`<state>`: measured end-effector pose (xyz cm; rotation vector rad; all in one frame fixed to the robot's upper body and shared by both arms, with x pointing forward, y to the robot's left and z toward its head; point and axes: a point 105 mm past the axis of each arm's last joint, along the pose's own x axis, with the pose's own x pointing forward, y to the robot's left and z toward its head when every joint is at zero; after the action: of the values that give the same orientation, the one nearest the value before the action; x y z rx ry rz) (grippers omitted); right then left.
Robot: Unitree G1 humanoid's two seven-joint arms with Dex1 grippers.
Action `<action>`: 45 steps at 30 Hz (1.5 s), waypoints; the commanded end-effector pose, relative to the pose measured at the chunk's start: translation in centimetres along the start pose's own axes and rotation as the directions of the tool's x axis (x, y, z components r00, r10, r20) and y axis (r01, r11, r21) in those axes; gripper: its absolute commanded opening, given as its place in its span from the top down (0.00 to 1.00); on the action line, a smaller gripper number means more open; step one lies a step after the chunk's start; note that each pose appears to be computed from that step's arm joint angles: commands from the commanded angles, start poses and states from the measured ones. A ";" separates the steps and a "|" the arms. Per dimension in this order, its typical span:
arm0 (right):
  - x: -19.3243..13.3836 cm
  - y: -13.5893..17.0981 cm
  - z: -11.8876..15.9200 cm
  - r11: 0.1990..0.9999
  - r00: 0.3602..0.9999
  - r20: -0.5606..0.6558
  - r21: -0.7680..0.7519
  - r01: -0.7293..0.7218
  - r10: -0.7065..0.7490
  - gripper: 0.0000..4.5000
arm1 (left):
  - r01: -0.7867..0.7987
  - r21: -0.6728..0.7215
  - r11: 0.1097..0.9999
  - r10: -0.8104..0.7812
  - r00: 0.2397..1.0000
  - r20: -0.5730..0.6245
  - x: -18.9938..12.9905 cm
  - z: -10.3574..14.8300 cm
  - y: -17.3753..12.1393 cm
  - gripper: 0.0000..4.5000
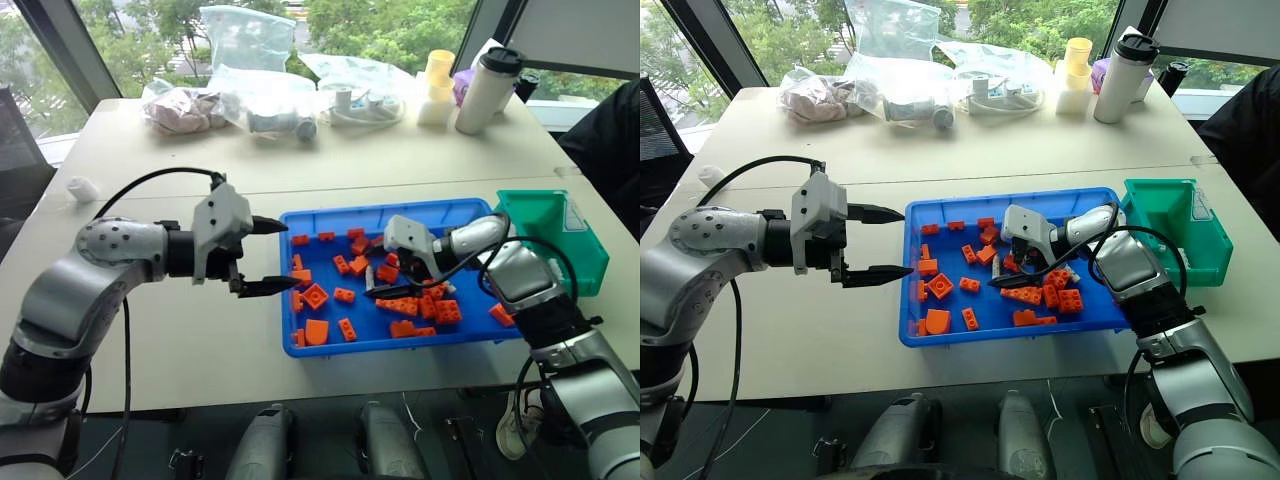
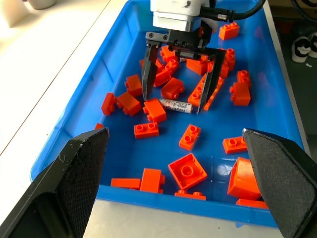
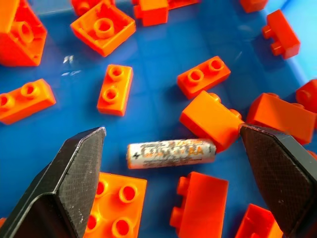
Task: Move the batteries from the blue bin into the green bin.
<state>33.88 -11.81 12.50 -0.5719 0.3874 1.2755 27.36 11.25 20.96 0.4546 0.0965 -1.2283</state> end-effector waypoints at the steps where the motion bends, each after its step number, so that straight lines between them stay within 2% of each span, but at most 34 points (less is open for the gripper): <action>1: -1.3 -0.5 1.1 0.999 0.998 0.048 0.010 0.036 -0.036 0.02 | -0.001 0.045 0.999 0.000 1.000 0.027 0.1 1.1 0.1 0.00; 4: -1.7 -0.2 1.3 0.999 0.997 0.065 0.042 0.031 -0.034 0.02 | -0.002 0.047 0.999 0.001 1.000 0.031 0.2 1.2 0.3 0.00; 11: -1.7 0.9 -0.1 0.999 1.000 -0.013 0.033 0.008 -0.007 0.02 | 0.005 0.054 0.999 -0.007 0.999 0.039 0.5 1.4 0.4 0.00; 23: 0.0 0.3 -1.4 0.999 0.995 -0.095 -0.036 -0.011 0.007 0.02 | 0.004 0.061 0.998 -0.007 0.999 0.047 0.7 1.7 0.5 0.00; 26: 0.2 0.1 -1.4 0.999 0.995 -0.095 -0.052 -0.013 0.008 0.20 | -0.001 0.058 0.998 -0.002 0.999 0.046 0.7 1.5 0.6 0.00; 29: 0.3 0.0 -1.2 0.998 0.996 -0.093 -0.065 -0.011 0.005 0.50 | -0.002 0.055 0.998 0.000 0.999 0.046 0.6 1.3 0.5 0.00; 39: -0.6 -0.3 0.2 0.996 0.999 -0.048 -0.084 0.021 -0.025 0.52 | -0.003 0.049 0.999 0.000 0.999 0.046 0.6 0.9 0.5 0.00; 42: -2.5 -1.0 2.0 0.995 0.995 0.039 -0.031 0.095 -0.094 0.52 | 0.000 0.047 0.999 -0.003 0.998 0.057 0.6 1.0 0.5 0.00; 45: -5.6 -2.1 4.0 0.971 0.959 0.155 0.065 0.230 -0.237 0.52 | 0.012 0.032 0.999 -0.016 0.995 0.103 0.9 1.5 0.5 0.00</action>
<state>34.32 -13.37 15.89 -0.5128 0.3145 1.1487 28.07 10.24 21.02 0.4207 0.0520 -1.2537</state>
